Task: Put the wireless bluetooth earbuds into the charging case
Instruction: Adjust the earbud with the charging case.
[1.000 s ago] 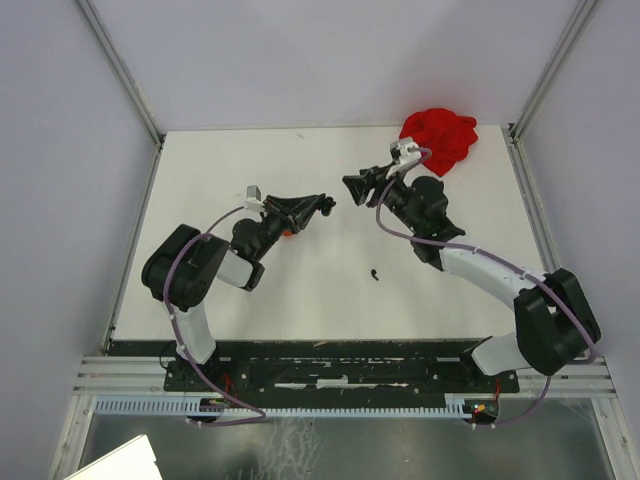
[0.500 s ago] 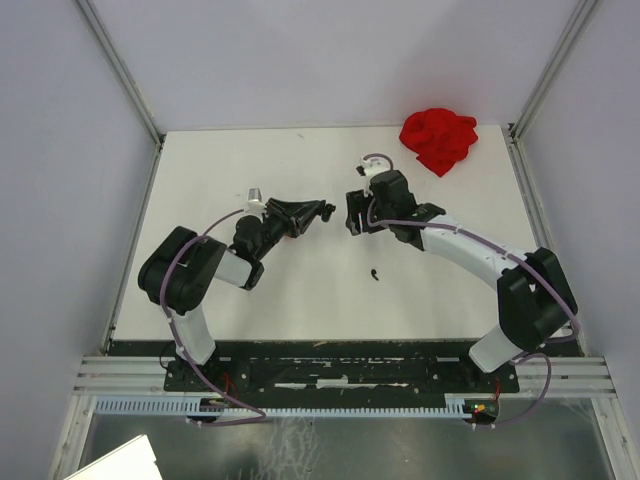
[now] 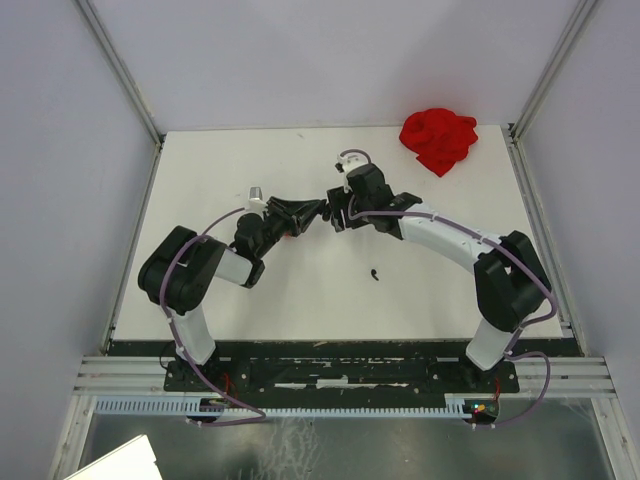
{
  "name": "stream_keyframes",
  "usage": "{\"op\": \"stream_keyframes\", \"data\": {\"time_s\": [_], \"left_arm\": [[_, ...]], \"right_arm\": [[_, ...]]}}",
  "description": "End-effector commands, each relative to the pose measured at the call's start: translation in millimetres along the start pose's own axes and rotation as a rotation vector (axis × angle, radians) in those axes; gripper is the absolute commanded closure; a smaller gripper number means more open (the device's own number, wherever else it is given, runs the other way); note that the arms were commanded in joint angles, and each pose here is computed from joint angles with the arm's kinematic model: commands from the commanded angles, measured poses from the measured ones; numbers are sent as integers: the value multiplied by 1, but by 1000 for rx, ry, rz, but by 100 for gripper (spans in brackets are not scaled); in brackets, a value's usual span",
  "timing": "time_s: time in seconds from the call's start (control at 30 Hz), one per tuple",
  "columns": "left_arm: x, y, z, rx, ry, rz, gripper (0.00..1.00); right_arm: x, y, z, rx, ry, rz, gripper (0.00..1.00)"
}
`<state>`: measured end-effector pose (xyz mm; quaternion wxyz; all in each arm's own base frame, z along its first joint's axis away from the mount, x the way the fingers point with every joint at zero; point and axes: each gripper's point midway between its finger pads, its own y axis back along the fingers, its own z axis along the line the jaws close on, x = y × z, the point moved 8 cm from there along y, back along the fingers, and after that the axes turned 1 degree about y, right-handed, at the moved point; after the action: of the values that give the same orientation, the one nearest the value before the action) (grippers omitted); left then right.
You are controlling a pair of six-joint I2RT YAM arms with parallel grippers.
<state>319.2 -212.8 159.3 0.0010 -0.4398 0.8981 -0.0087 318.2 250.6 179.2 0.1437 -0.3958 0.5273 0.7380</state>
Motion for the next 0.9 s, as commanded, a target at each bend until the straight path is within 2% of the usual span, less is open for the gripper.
{"op": "stream_keyframes", "data": {"time_s": [0.0, 0.5, 0.67, 0.87], "left_arm": [[1, -5, -19, 83, -69, 6, 97], [2, -4, -20, 92, -62, 15, 97], [1, -2, -21, 99, -63, 7, 97], [-1, -1, -23, 118, -58, 2, 97]], "right_arm": [[-26, 0, 0, 44, 13, -64, 28], [-48, -12, -18, 124, -4, -85, 27], [-31, 1, -24, 141, -5, -66, 27], [4, 19, -35, 188, 16, 23, 27]]}}
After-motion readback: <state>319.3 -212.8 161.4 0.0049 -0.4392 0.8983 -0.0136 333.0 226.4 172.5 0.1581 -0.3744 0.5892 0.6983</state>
